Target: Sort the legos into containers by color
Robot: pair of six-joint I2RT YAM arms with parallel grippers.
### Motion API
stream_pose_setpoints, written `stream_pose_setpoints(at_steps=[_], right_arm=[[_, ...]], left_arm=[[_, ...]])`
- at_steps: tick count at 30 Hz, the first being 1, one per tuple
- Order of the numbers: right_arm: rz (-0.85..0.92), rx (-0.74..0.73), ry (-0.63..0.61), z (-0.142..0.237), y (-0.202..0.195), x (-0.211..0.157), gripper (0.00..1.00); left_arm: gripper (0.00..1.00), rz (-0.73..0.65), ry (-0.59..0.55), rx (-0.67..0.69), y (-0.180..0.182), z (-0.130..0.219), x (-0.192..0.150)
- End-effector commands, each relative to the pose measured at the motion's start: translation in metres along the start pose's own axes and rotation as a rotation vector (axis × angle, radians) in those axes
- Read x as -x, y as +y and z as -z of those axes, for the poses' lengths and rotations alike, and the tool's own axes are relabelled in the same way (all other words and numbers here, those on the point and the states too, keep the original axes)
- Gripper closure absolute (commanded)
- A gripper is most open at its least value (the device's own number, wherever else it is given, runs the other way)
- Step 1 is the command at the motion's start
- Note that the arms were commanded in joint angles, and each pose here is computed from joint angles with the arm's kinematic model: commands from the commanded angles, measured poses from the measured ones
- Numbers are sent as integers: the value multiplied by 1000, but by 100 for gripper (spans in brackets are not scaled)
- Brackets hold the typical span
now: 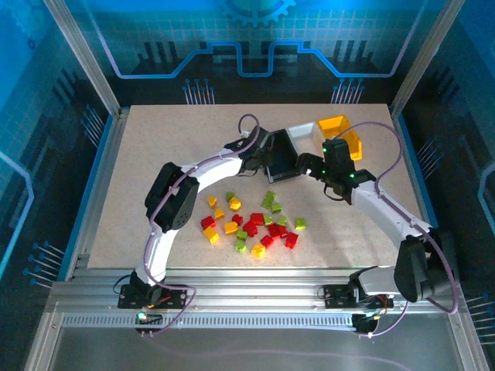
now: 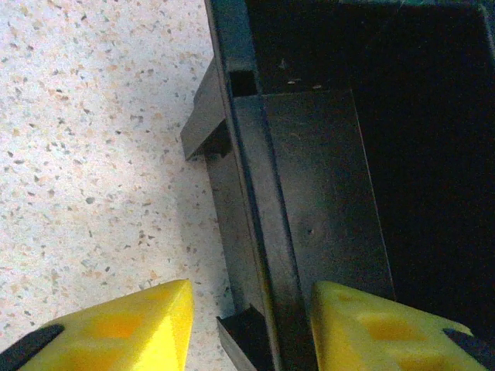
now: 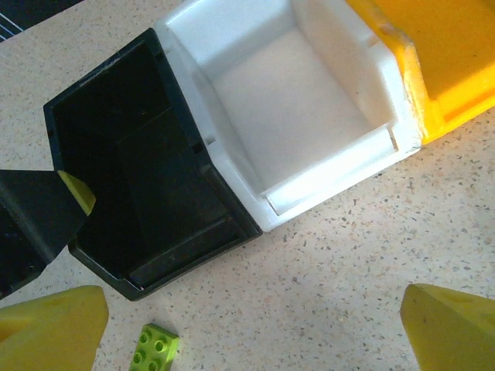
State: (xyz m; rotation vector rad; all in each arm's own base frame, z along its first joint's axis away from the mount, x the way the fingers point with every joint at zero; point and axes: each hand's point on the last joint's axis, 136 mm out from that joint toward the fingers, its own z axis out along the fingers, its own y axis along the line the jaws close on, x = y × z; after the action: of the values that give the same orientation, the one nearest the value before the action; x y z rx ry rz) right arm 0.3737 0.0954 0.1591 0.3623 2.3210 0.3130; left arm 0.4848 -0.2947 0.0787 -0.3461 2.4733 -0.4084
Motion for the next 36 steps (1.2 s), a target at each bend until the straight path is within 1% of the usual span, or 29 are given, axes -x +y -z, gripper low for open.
stream_pose_setpoints(at_steps=[1,6,9,12,15,19,22,23,27,32,36], right_arm=[[-31,10,-7,4,-6,2,1],[-37,6,-9,5,-10,1,1],[-40,3,-12,6,-13,2,1],[-42,9,-12,7,-14,3,1],[-39,16,-11,7,-13,3,1],[-35,35,-4,6,-10,2,1],[-30,46,-2,5,-8,1,1],[-23,51,-5,5,-7,2,1],[-12,58,-5,6,-5,3,1],[-13,70,-5,4,-3,2,1],[-6,68,0,3,-4,1,1]], left_arm=[[59,-52,-2,69,11,-3,0],[76,-52,-8,132,32,-3,6],[83,-34,-10,155,50,0,12],[89,-36,-19,166,65,8,19],[100,-63,-23,181,85,19,27],[100,-52,-23,204,118,36,36],[100,-75,-18,180,133,47,40],[100,-92,-8,153,134,51,41],[100,-132,15,129,152,66,43],[100,-131,47,127,173,74,41],[100,-126,60,91,185,74,41]])
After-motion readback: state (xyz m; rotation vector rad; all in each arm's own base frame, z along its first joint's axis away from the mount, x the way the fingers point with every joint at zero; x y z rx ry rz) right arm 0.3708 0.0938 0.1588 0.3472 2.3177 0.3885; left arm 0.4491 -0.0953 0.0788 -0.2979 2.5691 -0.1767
